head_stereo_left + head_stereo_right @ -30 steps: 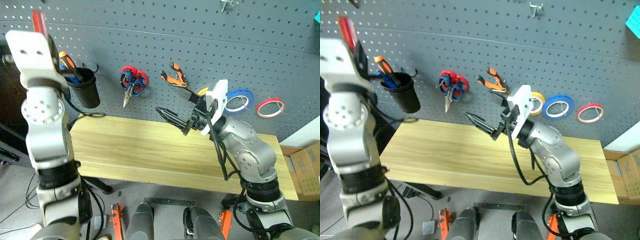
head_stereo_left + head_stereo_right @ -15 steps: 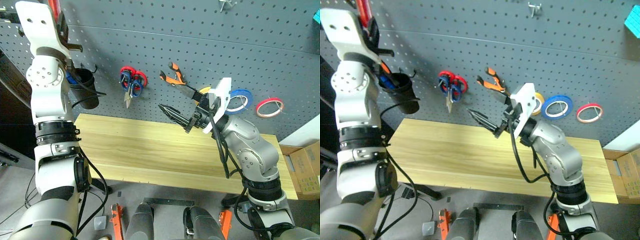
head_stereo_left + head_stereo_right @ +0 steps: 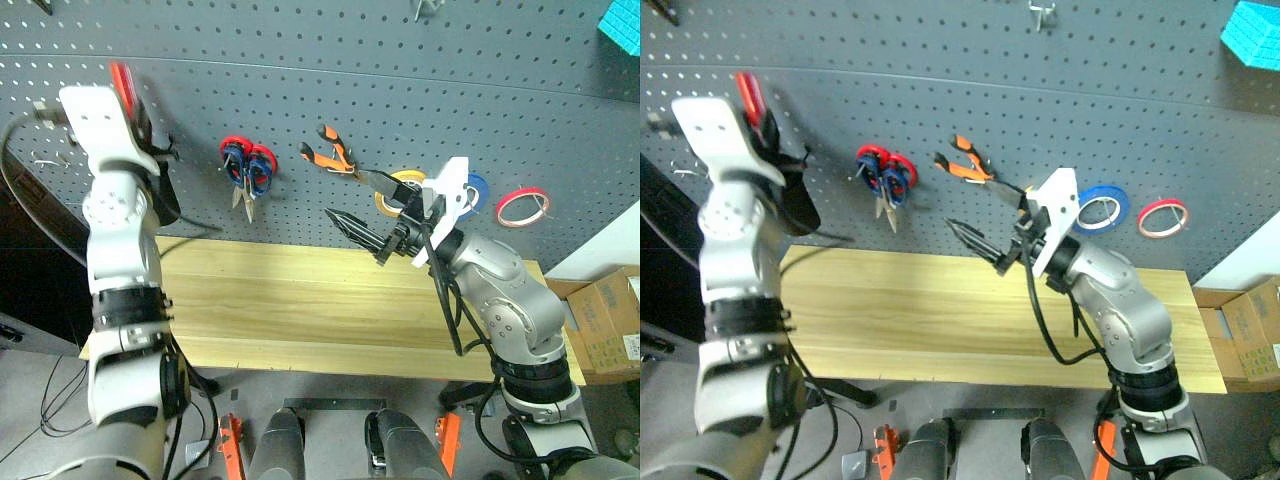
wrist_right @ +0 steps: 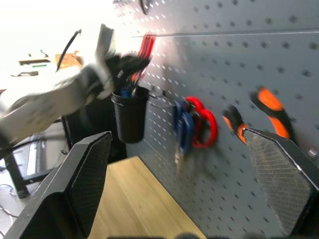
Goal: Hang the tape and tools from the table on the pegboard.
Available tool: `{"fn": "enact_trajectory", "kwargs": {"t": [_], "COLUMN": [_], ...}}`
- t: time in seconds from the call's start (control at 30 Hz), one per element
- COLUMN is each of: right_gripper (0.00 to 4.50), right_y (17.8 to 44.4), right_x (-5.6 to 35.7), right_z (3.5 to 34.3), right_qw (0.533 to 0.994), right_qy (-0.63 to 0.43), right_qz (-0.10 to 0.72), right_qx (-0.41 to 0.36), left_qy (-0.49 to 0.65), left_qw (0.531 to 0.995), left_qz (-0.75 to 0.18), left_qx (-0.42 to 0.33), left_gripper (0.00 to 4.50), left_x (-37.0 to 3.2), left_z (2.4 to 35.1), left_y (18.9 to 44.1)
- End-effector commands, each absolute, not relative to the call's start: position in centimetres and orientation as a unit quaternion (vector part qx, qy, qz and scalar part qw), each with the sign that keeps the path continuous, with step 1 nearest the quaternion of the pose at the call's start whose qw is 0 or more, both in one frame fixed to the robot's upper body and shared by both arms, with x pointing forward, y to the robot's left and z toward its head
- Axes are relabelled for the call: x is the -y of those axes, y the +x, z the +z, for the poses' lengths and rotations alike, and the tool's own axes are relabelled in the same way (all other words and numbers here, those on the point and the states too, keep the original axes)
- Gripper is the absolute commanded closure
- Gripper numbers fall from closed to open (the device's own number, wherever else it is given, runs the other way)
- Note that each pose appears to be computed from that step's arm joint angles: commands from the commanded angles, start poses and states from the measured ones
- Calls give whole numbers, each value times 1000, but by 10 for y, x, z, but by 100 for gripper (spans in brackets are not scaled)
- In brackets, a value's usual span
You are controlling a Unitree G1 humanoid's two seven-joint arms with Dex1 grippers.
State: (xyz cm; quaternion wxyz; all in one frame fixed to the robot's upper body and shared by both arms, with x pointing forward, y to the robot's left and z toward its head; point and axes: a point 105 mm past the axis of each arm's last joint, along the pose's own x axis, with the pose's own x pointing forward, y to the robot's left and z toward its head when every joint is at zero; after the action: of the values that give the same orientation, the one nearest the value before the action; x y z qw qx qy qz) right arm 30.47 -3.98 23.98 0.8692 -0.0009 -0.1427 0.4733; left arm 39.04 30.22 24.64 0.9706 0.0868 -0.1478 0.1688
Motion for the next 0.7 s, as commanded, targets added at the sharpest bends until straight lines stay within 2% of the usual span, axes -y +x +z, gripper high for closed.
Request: {"fn": "enact_trajectory", "kwargs": {"t": [0.03,0.13,0.3,0.4,0.5,0.7], "right_gripper": [0,0,0,0,0,0], "right_y": [299,299,299,299,299,299], "right_x": [43,42,40,41,41,43], "right_z": [253,252,251,251,251,250], "right_qw": [865,863,859,860,861,865], "right_qy": [-5,-6,-10,-8,-7,-13], "right_qz": [473,477,483,481,480,473], "right_qx": [169,168,167,168,167,167], "left_qy": [88,91,90,88,88,90], "left_qw": [957,958,962,962,962,966], "left_qz": [188,182,169,172,171,146], "left_qx": [203,200,197,194,193,195], "left_gripper": [369,369,209,93,3,3], "left_x": [-306,-305,-304,-305,-305,-292], "left_z": [282,284,283,281,281,287], "left_y": [372,372,371,370,370,372]}}
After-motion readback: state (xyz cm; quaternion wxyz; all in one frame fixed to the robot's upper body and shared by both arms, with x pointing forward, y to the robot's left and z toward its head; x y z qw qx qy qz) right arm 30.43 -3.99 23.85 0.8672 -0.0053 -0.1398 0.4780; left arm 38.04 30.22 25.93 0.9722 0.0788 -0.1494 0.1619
